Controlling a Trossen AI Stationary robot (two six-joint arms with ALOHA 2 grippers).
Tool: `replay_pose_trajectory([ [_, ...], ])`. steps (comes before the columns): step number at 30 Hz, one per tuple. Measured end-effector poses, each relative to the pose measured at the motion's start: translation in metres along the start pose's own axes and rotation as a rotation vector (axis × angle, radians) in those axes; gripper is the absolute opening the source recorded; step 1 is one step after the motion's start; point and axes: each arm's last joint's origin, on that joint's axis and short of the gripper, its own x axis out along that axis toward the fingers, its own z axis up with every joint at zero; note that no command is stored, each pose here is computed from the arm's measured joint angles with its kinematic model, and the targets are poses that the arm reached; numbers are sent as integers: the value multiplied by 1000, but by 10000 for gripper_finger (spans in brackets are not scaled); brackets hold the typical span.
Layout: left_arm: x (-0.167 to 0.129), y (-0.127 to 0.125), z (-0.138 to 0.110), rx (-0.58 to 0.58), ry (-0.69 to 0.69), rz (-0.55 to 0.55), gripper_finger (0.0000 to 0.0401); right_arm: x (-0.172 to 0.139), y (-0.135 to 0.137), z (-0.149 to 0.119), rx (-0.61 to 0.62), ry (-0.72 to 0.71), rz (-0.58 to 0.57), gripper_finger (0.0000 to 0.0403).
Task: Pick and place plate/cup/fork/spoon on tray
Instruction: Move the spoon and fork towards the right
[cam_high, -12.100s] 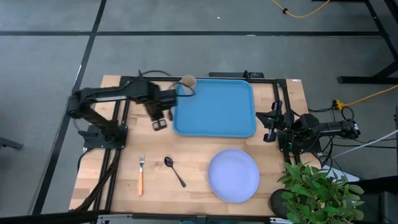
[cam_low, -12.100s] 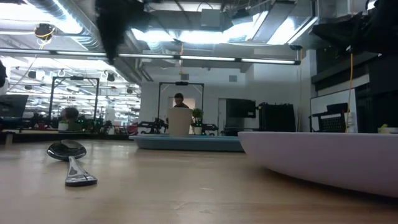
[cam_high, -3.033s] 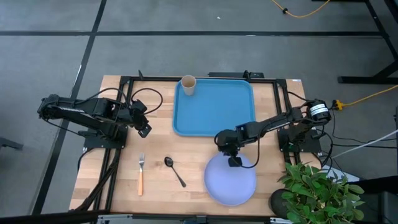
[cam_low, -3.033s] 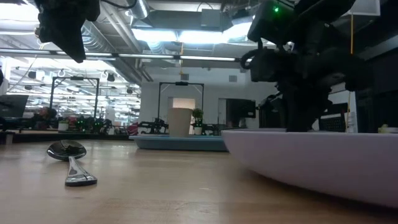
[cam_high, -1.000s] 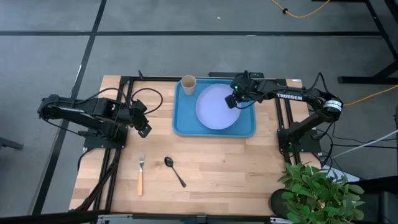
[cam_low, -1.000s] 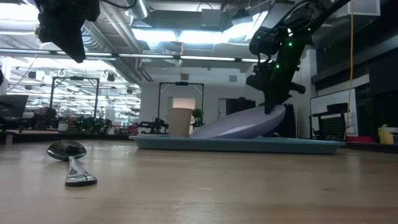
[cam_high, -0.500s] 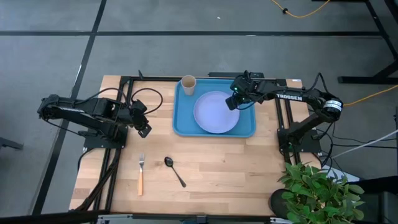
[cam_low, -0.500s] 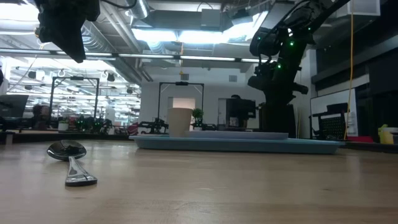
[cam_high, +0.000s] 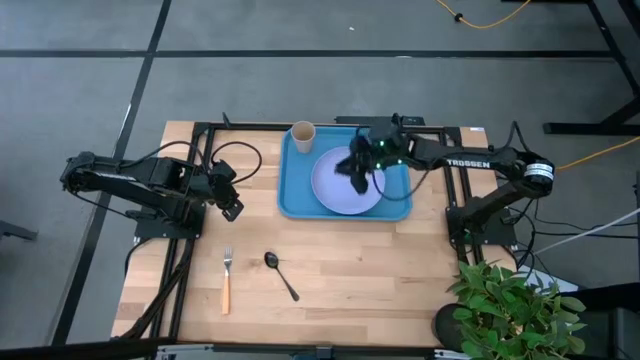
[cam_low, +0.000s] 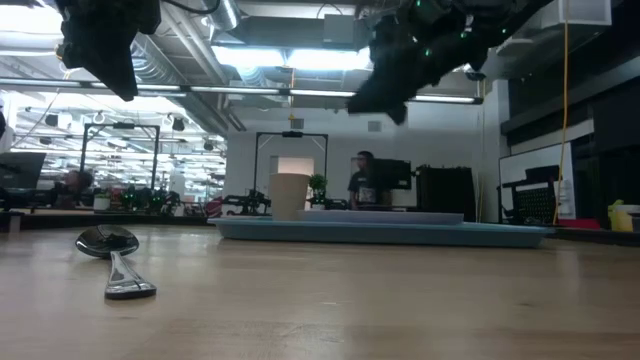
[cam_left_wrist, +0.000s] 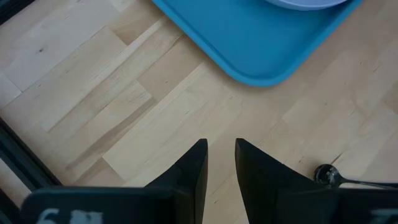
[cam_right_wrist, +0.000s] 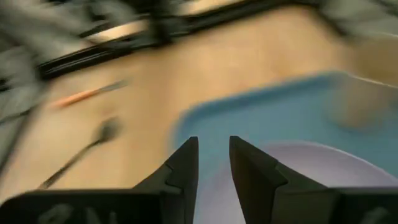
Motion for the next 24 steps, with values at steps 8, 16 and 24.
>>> replay_pose_trajectory([
  [8,0,0,0,0,0,0,75,13,63,-9,-189,33,297,95],
  [16,0,0,0,0,0,0,75,16,99,-18,-270,57,390,95],
  [24,0,0,0,37,-8,5,75,18,111,-24,-289,69,283,95],
])
